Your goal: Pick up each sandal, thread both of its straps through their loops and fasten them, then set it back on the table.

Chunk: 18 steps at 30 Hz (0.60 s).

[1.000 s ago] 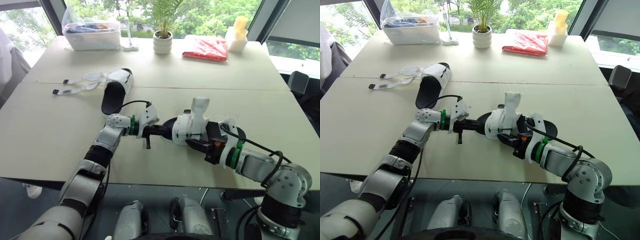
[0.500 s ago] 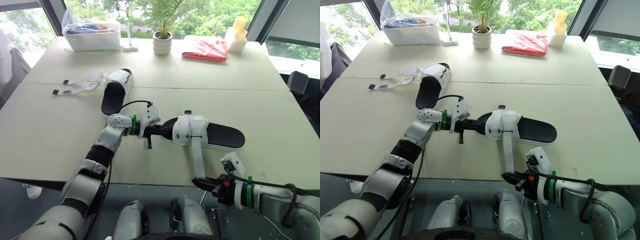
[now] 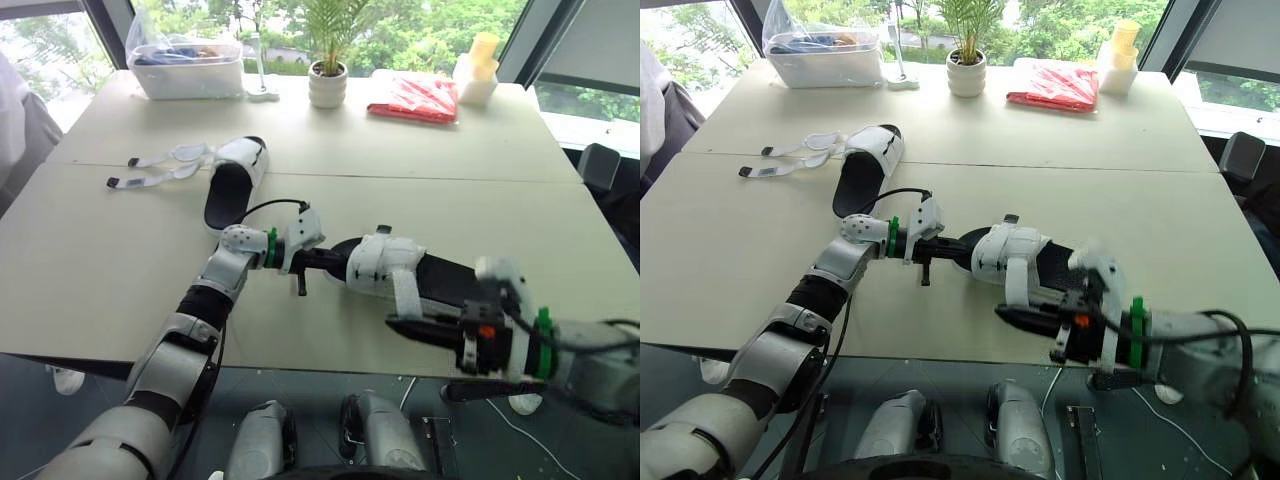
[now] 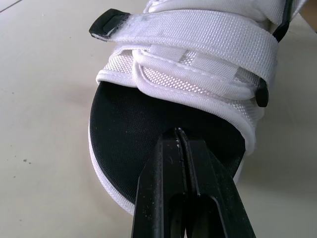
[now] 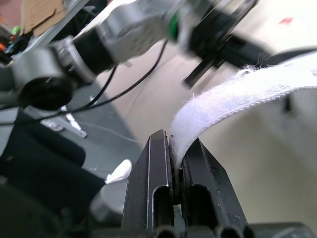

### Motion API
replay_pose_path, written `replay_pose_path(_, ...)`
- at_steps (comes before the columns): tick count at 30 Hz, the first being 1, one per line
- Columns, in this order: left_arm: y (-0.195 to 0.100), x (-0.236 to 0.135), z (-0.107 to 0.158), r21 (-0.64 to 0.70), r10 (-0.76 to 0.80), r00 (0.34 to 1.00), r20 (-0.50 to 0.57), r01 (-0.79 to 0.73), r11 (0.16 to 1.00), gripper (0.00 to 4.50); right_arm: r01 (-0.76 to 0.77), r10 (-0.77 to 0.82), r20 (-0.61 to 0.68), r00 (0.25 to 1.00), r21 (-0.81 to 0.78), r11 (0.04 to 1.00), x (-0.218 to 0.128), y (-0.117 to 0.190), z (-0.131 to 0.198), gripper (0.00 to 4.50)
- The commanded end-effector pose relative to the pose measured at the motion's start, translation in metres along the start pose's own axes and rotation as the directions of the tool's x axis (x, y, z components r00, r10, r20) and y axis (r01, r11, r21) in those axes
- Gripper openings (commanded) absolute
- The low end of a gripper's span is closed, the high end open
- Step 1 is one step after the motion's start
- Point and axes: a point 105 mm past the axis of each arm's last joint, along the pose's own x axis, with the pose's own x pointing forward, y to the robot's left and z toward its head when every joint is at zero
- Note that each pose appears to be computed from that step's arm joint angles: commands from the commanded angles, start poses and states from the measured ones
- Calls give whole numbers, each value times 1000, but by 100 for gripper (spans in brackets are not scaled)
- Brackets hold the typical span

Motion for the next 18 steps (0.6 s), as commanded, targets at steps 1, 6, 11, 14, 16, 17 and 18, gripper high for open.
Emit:
replay_pose_path(1,-1,-1,-9,-8,2,999,-35,-2,1000,0,31,-31,24,999,21,999,4,-21,18,6)
replay_pose_path(6,-2,-1,-8,-6,12,1000,-27,-13,1000,0,123,-125,12,992,109,986,12,-62,29,6)
replay_pose_path(11,-3,-1,-8,-7,20,1000,-24,-20,1000,0,158,-165,75,983,92,983,18,-76,53,6)
replay_pose_path(14,-3,-2,-9,-9,25,999,-25,-25,1000,0,146,-156,112,981,95,985,18,-76,65,6)
replay_pose_path(16,-3,-2,-10,-10,26,999,-26,-26,1000,0,125,-139,120,983,112,986,18,-74,68,37)
replay_pose_path(17,-3,-3,-10,-10,26,999,-27,-27,1000,0,139,-152,116,982,109,984,18,-76,68,73)
replay_pose_path(18,-3,-3,-10,-10,26,999,-27,-27,1000,0,157,-169,112,979,109,982,19,-78,68,98)
